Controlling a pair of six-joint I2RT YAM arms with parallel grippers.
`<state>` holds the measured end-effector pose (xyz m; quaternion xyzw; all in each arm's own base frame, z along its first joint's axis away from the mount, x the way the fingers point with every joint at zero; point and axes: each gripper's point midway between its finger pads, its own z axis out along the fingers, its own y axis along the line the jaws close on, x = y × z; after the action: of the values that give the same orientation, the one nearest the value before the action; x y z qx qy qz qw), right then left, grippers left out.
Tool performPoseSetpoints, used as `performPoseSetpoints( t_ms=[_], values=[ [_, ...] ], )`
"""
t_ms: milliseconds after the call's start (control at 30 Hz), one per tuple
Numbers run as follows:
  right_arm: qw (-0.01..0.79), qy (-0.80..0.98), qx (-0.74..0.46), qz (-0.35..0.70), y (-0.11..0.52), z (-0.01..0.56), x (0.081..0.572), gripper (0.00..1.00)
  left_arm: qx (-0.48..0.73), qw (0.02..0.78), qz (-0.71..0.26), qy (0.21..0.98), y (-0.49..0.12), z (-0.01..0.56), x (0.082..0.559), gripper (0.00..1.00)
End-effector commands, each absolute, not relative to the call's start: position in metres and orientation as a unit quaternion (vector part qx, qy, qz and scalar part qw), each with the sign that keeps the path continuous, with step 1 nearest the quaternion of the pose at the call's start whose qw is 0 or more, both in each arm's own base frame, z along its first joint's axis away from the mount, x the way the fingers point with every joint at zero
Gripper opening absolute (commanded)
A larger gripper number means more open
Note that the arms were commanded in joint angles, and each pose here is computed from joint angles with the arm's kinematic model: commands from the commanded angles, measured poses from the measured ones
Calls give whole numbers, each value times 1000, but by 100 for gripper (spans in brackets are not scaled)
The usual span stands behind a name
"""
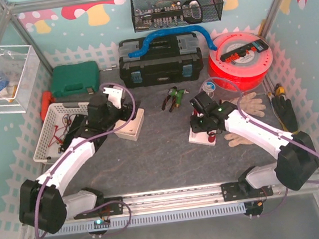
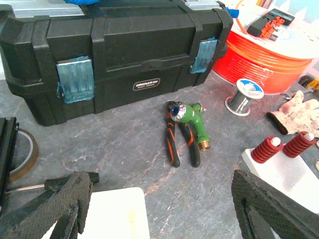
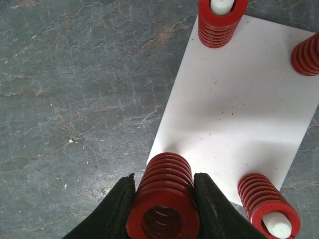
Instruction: Install the large spring
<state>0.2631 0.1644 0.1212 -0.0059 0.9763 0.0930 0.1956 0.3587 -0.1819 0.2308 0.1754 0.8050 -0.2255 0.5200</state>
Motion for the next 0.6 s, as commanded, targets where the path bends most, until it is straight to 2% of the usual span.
performPoseSetpoints(
  t_ms=[0,433,567],
  values=[
    [207,972,-1,110,175,129,270,0,170,517,-226,808,-177,229,352,77],
    [181,979,-7,98,179,107,271,3,166,519,-211,812,-171,227,353,78],
    [194,976,-5,96,179,114,276,3,166,518,-208,813,-170,227,354,78]
  ],
)
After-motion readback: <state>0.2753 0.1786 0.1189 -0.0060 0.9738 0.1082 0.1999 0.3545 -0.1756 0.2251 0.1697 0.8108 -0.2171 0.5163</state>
